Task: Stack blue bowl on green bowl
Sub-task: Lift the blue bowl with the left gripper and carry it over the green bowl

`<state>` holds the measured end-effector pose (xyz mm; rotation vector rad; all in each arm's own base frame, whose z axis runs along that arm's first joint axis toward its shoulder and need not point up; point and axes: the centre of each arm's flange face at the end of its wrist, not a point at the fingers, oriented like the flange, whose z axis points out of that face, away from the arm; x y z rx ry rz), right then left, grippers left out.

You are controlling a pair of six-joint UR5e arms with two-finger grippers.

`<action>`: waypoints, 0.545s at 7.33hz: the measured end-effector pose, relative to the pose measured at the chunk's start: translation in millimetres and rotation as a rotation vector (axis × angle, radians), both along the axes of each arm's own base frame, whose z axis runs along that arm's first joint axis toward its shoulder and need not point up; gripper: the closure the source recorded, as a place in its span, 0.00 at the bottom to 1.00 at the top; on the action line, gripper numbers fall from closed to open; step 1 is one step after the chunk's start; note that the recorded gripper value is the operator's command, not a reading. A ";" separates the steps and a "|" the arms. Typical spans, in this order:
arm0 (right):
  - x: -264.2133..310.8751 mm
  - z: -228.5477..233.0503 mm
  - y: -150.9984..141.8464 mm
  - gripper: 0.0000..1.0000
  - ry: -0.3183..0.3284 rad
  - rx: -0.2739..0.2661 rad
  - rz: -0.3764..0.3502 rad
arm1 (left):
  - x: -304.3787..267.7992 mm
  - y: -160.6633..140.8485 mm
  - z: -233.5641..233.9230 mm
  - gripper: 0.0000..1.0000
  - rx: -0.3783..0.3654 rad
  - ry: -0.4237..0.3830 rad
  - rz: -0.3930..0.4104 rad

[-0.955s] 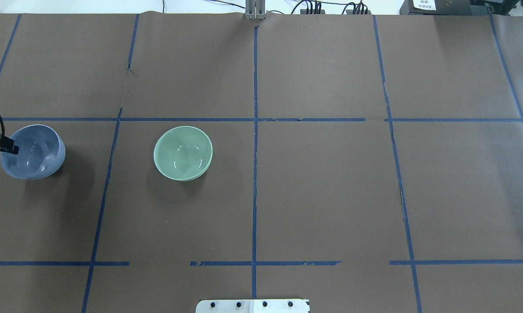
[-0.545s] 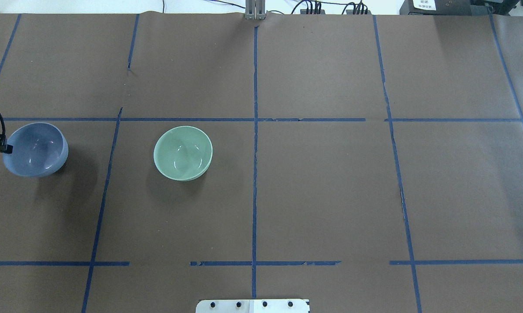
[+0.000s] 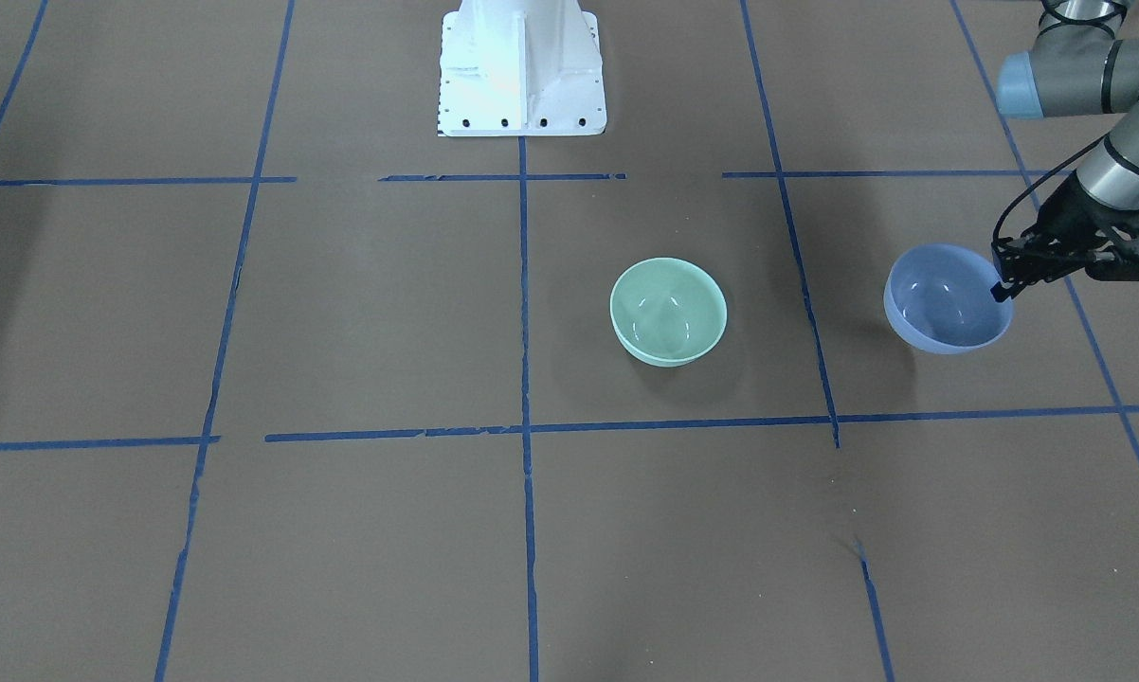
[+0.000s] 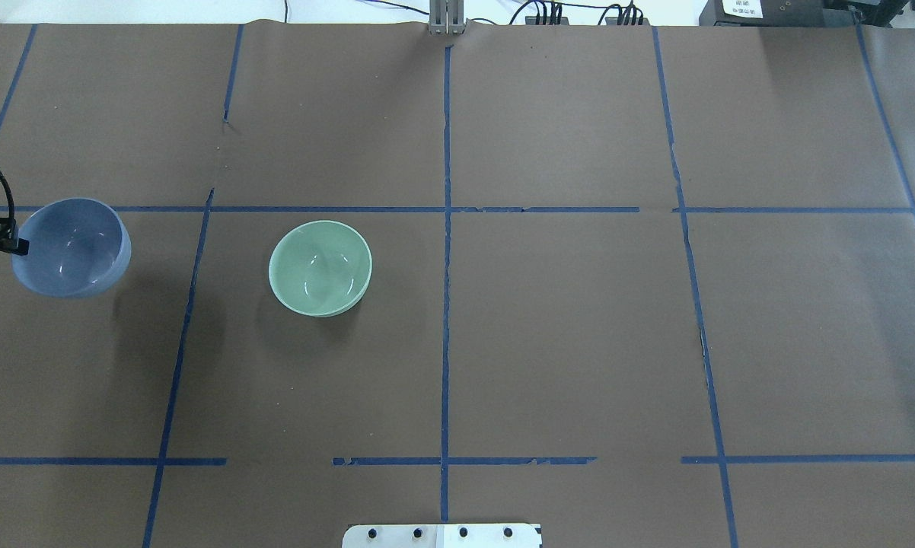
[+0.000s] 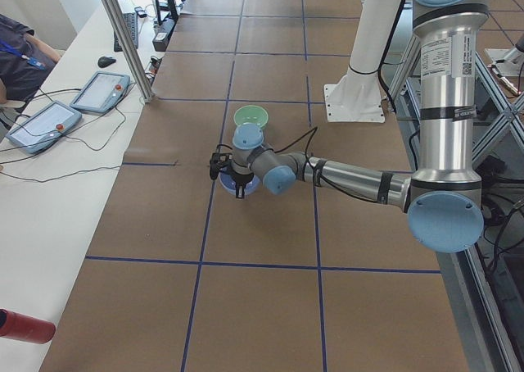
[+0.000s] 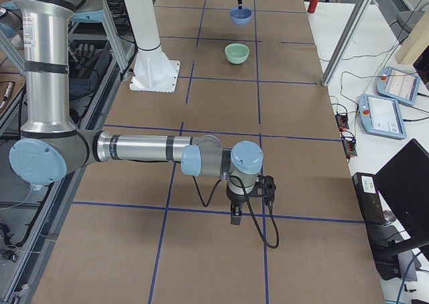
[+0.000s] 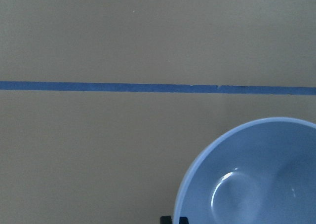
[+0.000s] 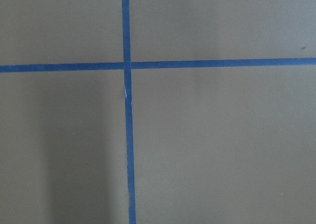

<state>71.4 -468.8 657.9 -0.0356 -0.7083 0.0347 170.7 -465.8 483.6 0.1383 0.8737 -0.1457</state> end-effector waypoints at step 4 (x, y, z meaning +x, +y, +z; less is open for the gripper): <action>-0.1 -0.2 -0.3 0.00 0.000 0.000 0.000 | 121.3 -8.2 -157.9 1.00 -0.222 0.143 -0.113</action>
